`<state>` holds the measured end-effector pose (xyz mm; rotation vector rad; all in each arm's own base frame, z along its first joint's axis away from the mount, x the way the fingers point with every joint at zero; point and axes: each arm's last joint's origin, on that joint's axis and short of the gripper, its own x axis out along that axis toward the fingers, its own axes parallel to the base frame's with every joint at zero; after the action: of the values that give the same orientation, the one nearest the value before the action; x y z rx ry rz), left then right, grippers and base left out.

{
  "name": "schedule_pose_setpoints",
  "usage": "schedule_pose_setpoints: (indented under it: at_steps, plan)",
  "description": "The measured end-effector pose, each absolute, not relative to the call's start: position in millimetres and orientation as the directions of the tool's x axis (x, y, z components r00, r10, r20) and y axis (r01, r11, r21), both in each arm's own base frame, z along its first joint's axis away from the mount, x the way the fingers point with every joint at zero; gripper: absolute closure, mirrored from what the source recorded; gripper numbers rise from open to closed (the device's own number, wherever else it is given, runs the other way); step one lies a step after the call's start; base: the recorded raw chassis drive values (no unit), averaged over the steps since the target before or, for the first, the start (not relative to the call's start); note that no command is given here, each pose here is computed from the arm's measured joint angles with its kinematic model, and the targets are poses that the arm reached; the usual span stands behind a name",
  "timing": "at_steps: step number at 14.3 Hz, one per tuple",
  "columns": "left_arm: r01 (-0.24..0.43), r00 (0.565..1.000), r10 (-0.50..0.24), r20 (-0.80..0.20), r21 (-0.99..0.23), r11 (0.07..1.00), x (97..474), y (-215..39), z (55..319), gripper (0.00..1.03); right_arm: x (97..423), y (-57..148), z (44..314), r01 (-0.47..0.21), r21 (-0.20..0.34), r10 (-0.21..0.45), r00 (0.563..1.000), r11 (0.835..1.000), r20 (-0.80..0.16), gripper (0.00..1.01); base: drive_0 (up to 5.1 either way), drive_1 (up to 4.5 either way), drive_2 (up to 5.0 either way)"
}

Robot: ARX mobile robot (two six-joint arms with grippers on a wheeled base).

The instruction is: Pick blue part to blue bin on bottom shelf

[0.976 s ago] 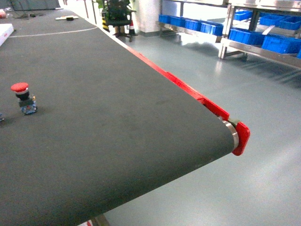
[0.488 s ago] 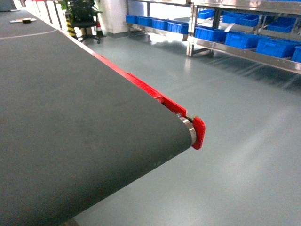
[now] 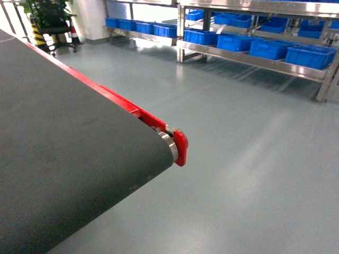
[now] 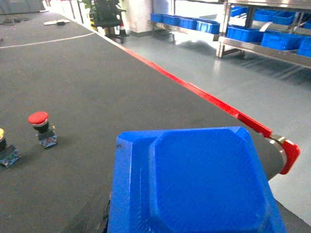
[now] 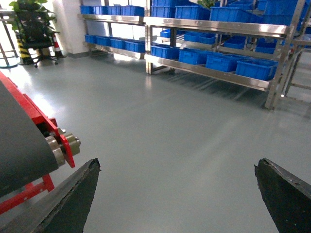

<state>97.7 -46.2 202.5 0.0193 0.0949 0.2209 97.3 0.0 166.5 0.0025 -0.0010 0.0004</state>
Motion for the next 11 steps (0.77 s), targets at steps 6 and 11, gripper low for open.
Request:
schedule_pose_setpoints:
  at_steps: [6, 11]
  plan:
    - [-0.218, 0.971, 0.220, -0.092, 0.030, 0.976, 97.7, -46.2, 202.5, 0.59, 97.3, 0.0, 166.6, 0.000, 0.003, 0.000, 1.000, 1.000, 0.001, 0.03, -1.6, -1.57, -1.6]
    - [-0.218, 0.971, 0.220, -0.092, 0.029, 0.976, 97.7, -46.2, 202.5, 0.59, 97.3, 0.0, 166.6, 0.000, 0.002, 0.000, 1.000, 1.000, 0.001, 0.03, -1.6, -1.60, -1.6]
